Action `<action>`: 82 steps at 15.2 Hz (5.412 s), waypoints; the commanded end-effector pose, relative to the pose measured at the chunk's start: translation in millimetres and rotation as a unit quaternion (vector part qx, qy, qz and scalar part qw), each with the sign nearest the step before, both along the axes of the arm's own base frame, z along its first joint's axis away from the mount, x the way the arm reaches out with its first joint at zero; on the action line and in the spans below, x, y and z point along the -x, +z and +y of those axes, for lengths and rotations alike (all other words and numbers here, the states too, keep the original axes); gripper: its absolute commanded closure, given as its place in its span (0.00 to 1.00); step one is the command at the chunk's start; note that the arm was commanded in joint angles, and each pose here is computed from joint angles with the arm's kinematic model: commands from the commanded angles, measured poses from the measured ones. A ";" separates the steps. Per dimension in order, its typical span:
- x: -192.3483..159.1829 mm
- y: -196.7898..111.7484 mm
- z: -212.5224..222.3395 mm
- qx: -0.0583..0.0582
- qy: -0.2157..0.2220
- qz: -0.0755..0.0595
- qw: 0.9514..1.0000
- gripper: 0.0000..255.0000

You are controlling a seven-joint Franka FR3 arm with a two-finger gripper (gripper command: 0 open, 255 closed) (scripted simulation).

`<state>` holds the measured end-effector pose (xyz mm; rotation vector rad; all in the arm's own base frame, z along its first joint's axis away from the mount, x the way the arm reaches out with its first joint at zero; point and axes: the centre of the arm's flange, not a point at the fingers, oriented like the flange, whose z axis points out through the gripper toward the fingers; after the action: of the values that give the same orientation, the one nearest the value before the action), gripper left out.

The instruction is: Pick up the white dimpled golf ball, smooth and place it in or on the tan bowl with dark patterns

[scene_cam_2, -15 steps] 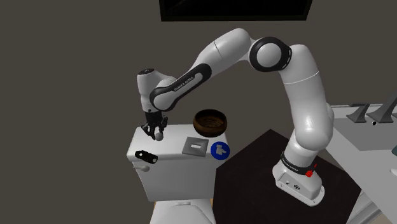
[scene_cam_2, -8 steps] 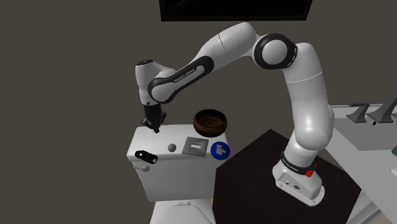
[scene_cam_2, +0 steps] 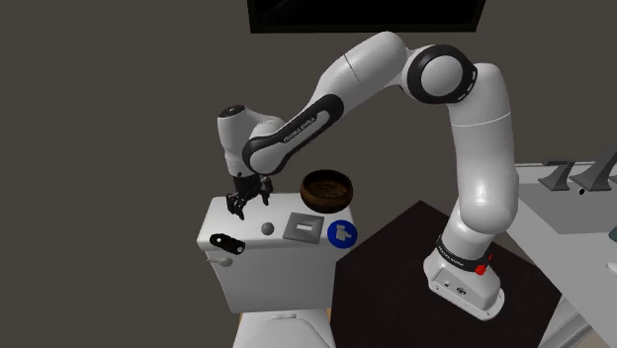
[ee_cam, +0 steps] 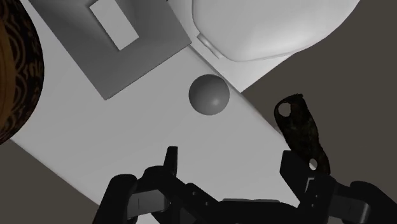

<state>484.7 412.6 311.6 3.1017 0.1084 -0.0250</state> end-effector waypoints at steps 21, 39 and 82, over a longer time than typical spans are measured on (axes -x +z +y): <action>38.1 -63.3 -9.2 0.027 -0.016 -0.008 0.999 1.00; 38.1 -5.2 -9.2 0.027 -0.016 -0.008 0.999 1.00; 49.6 104.4 -260.7 0.027 -0.016 -0.008 0.999 1.00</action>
<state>436.6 155.3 420.7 3.0483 0.0560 -0.0036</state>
